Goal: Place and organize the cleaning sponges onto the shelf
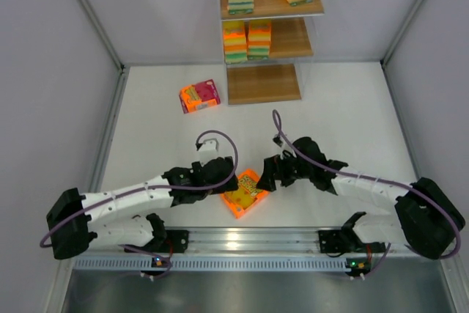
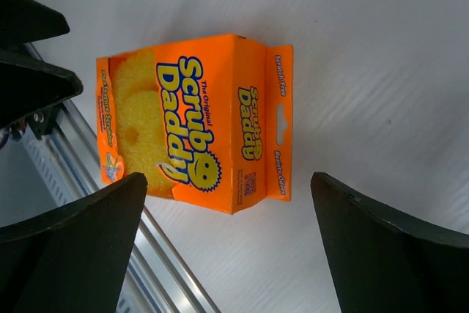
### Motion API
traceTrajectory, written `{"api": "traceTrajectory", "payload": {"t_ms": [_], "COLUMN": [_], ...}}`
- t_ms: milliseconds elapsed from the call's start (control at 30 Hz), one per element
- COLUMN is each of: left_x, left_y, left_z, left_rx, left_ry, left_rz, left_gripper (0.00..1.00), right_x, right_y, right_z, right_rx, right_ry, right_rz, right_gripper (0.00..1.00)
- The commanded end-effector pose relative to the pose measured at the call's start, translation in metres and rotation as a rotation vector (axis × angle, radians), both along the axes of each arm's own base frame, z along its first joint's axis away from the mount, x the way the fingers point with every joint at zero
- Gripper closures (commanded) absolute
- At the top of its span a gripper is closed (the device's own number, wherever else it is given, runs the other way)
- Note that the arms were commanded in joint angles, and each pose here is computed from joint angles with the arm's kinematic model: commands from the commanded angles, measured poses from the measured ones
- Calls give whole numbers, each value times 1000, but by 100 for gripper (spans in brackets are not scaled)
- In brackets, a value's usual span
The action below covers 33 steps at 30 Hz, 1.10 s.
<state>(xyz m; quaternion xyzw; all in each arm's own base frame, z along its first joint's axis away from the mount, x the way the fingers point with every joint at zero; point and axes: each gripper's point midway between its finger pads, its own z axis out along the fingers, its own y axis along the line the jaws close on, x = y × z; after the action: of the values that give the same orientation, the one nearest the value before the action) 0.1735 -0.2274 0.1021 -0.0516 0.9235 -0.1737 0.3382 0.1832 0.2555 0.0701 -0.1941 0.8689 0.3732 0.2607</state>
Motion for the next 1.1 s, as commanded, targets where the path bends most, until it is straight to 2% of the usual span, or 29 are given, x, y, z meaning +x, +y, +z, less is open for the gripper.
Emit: {"api": "traceTrajectory", "payload": {"t_ms": [0,233,333,700,933,1067], "left_x": [-4,-8,-11,-17,-19,-18], "left_y": [2,13,20,32,35,39], "left_z": [-14,-16,-16,-13,-13,-9], "left_rx": [-19,-10,-32,-82,-96,-112], "left_ry": [50,27,20,-12,-18,-44], "left_rz": [77,64,73,62,59,64], "left_gripper": [19,21,21,19,19,19], "right_x": [10,1,0,-3,0,7], "right_y": [28,43,49,52,50,44], "right_z": [24,23,12,-19,-28,-16], "right_rx": [49,9,-71,-220,-262,-265], "right_ry": [-127,-148,-163,-151,-138,-156], "right_rz": [77,120,121,133,76,12], "right_gripper": [2,1,1,9,36,50]}}
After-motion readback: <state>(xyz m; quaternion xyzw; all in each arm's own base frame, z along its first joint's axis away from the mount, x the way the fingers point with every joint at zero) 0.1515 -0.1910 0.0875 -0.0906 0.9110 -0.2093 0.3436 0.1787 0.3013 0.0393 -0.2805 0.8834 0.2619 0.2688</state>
